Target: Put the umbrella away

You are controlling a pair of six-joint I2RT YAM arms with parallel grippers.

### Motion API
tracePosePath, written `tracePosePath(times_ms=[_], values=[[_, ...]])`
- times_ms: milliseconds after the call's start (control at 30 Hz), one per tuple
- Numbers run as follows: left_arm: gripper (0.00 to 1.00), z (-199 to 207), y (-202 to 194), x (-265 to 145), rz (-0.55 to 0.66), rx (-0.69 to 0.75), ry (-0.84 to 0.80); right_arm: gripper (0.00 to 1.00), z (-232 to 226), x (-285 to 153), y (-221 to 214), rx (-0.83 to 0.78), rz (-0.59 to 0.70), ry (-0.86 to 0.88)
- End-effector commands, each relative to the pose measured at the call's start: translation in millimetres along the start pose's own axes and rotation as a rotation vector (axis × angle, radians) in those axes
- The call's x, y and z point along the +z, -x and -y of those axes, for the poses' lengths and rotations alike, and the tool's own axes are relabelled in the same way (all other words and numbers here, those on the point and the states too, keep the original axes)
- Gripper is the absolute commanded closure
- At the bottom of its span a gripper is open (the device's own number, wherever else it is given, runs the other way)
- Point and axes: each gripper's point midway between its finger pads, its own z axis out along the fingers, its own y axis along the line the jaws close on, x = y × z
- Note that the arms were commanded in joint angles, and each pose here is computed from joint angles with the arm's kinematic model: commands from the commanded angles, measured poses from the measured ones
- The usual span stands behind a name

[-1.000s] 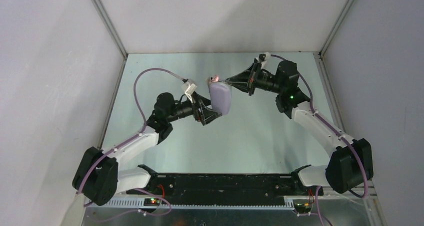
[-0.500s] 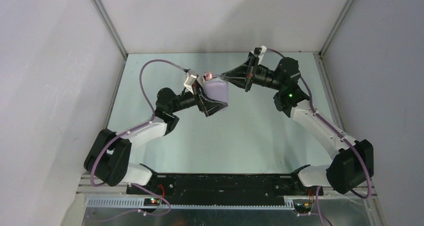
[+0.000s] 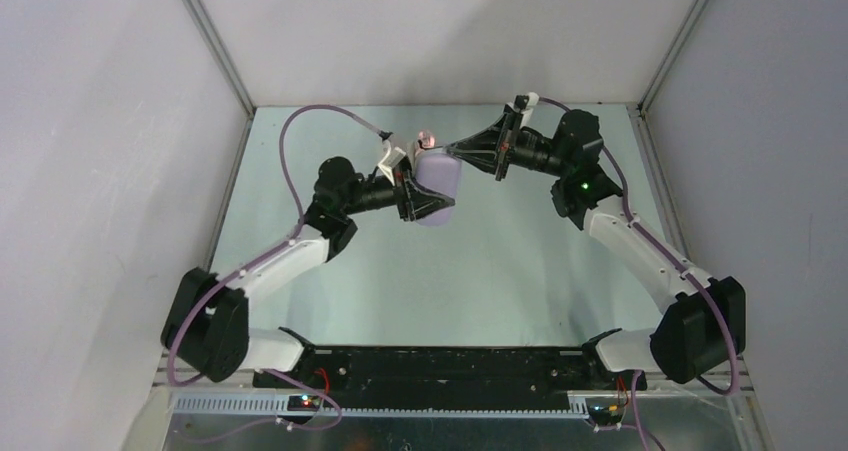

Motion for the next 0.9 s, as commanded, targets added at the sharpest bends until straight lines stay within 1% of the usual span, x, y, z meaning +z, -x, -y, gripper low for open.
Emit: tracePosePath(times_ms=[0,67,167,200,233,267,300,400,433,467,500,533,600,633,667,700,733,767,800,833,867], values=[[1.0,-19,-69,-26,-0.358,0.036,0.179,1.0,-46,-5,-28,-0.191,-0.09,0.067],[1.0,-20,-85,-35,-0.451,0.051,0.205,1.0,-42,-2,-29,-0.214,-0.103,0.044],[1.0,-17,-100,-41,-0.54,0.07,0.209,1.0,-33,5,-30,-0.204,-0.137,0.004],[1.0,-19,-105,-45,-0.582,0.078,0.22,1.0,-35,8,-34,-0.227,-0.154,0.004],[1.0,-16,-108,-43,-0.608,0.081,0.211,1.0,-28,11,-33,-0.207,-0.167,-0.021],[1.0,-18,-112,-44,-0.648,0.077,0.218,1.0,-31,15,-39,-0.23,-0.189,-0.02],[1.0,-15,-117,-45,-0.68,0.059,0.213,1.0,-21,19,-38,-0.205,-0.208,-0.051],[1.0,-18,-122,-39,-0.743,0.045,0.194,1.0,-17,29,-48,-0.238,-0.272,-0.086],[1.0,-18,-131,-41,-0.781,0.026,0.192,1.0,-14,32,-48,-0.219,-0.28,-0.118],[1.0,-20,-126,-38,-0.778,0.027,0.193,1.0,-11,33,-48,-0.251,-0.288,-0.127],[1.0,-22,-128,-37,-0.78,0.004,0.209,1.0,-7,33,-46,-0.232,-0.286,-0.161],[1.0,-24,-126,-35,-0.771,-0.006,0.219,1.0,-3,32,-39,-0.257,-0.272,-0.172],[1.0,-32,-123,-31,-0.725,-0.073,0.252,1.0,3,23,-23,-0.251,-0.217,-0.204],[1.0,-36,-118,-26,-0.674,-0.138,0.263,1.0,12,19,-14,-0.233,-0.189,-0.224],[1.0,-43,-117,-28,-0.647,-0.182,0.28,0.93,8,9,0,-0.246,-0.123,-0.225],[1.0,-46,-115,-21,-0.604,-0.257,0.284,0.88,18,-3,18,-0.231,-0.061,-0.245],[1.0,-53,-111,-22,-0.58,-0.294,0.297,0.77,15,-11,26,-0.245,-0.002,-0.249],[0.99,-56,-108,-16,-0.554,-0.35,0.287,0.71,26,-25,43,-0.229,0.058,-0.278],[0.99,-63,-105,-16,-0.541,-0.376,0.297,0.54,25,-33,49,-0.244,0.108,-0.288],[0.95,-69,-100,-10,-0.535,-0.405,0.289,0.49,34,-45,61,-0.245,0.15,-0.319],[0.89,-75,-97,-10,-0.531,-0.419,0.291,0.41,39,-53,65,-0.237,0.18,-0.35]])
